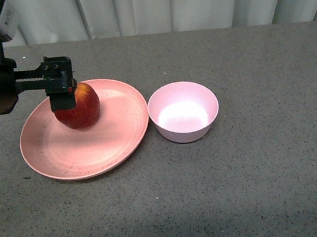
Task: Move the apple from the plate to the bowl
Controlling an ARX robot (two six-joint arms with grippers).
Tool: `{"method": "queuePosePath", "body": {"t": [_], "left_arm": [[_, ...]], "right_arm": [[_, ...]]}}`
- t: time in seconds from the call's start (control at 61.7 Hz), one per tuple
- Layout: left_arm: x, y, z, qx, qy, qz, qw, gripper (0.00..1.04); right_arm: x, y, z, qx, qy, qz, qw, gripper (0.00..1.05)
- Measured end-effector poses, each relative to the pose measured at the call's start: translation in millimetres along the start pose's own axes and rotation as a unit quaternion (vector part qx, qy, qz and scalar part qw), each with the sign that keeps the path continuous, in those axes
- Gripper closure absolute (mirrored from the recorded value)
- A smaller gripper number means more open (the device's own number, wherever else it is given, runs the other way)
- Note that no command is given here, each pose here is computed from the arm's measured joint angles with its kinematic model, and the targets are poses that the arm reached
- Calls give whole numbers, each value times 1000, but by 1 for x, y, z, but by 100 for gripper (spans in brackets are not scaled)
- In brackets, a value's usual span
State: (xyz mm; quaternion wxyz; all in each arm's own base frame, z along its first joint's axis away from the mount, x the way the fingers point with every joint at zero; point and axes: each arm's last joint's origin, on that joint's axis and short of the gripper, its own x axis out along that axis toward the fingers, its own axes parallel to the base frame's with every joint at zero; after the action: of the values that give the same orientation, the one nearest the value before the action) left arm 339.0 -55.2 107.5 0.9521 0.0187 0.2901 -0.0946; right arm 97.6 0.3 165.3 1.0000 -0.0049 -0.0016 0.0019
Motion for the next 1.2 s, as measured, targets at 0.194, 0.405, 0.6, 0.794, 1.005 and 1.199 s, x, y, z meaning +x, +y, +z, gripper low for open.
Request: {"method": "queuePosePath", "body": {"t": [0.194, 0.405, 0.6, 0.794, 1.005, 1.199], "left_arm": [[14, -6, 2, -9, 26, -22, 999, 7], [29, -6, 1, -23, 40, -22, 999, 7], [42, -5, -4, -20, 55, -14, 998, 7], [50, -4, -6, -19, 64, -12, 998, 7], [53, -3, -8, -19, 69, -10, 997, 33], [47, -8, -5, -17, 54, -18, 998, 38]], "right_arm": [[0, 0, 0, 0, 0, 0, 1000, 9], [0, 0, 0, 0, 0, 0, 1000, 9], [0, 0, 0, 0, 0, 0, 1000, 9], [0, 0, 0, 0, 0, 0, 1000, 9], [0, 0, 0, 0, 0, 0, 1000, 9], [0, 0, 0, 0, 0, 0, 1000, 9]]}}
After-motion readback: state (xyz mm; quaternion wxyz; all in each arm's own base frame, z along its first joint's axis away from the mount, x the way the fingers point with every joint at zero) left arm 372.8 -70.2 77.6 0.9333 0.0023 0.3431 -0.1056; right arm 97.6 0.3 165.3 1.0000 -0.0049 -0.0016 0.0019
